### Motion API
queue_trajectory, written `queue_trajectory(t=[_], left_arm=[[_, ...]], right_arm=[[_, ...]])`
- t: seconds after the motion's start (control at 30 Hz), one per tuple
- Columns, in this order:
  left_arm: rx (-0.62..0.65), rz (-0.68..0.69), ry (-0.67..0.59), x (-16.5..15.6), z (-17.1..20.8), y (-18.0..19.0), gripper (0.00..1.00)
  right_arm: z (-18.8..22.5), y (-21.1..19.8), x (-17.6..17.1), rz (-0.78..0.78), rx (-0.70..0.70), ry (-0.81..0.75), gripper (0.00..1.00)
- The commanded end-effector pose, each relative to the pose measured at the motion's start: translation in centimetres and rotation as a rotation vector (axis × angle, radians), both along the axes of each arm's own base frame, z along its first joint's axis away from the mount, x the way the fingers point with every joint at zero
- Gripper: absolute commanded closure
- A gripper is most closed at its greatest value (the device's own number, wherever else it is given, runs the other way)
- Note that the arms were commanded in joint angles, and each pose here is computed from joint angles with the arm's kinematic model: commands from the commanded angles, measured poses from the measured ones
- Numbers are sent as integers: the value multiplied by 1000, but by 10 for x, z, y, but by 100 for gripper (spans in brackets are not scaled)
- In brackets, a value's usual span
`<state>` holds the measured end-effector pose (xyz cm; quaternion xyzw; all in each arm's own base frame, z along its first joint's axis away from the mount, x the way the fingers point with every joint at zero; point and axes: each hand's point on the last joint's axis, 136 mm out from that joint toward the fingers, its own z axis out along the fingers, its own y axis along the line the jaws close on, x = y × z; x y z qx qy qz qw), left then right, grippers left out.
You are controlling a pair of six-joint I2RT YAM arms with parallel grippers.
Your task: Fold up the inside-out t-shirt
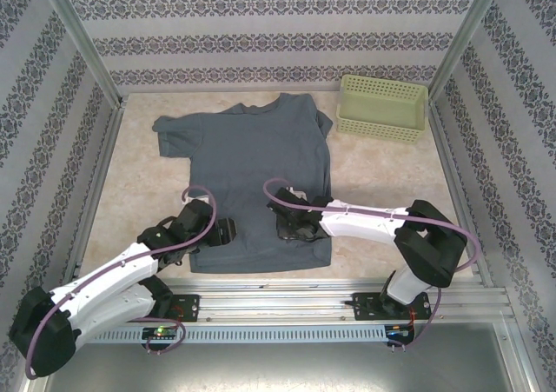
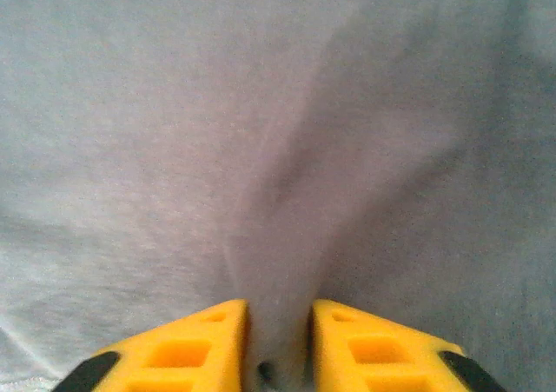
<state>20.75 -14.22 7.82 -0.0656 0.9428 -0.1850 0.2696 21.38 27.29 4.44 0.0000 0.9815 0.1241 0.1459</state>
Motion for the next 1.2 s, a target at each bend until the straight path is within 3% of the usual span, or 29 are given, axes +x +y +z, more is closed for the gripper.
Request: queue_trajectory(t=[0.0,0.1,0.2,0.37,0.53,0.67,0.8,0.87,1.17], left_arm=[[-2,-90,-62,0,9,-18,25],[58,-181,-184,-3,27,-37,24],[60,-314,-266,-7,37,-67,23],[85,-487,-361,-12,42,-111,22],[163,-550,-353,-4,33,-136,19],[248,-478,-347,11,22,-129,18],[251,-450,-330,17,16,-127,34],[252,-411,-304,22,11,-120,51],[154,-312,-314,36,32,-106,97]], right_arm=[[22,0,7,8,-16,-66,89],[41,-1,10,5,19,-99,100],[61,11,10,7,149,-101,100],[92,19,15,-4,246,-136,100],[106,21,19,-8,281,-155,100],[110,20,20,-17,298,-159,100],[112,12,23,-49,317,-168,100],[112,8,25,-63,318,-173,100],[104,4,29,-69,315,-183,100]])
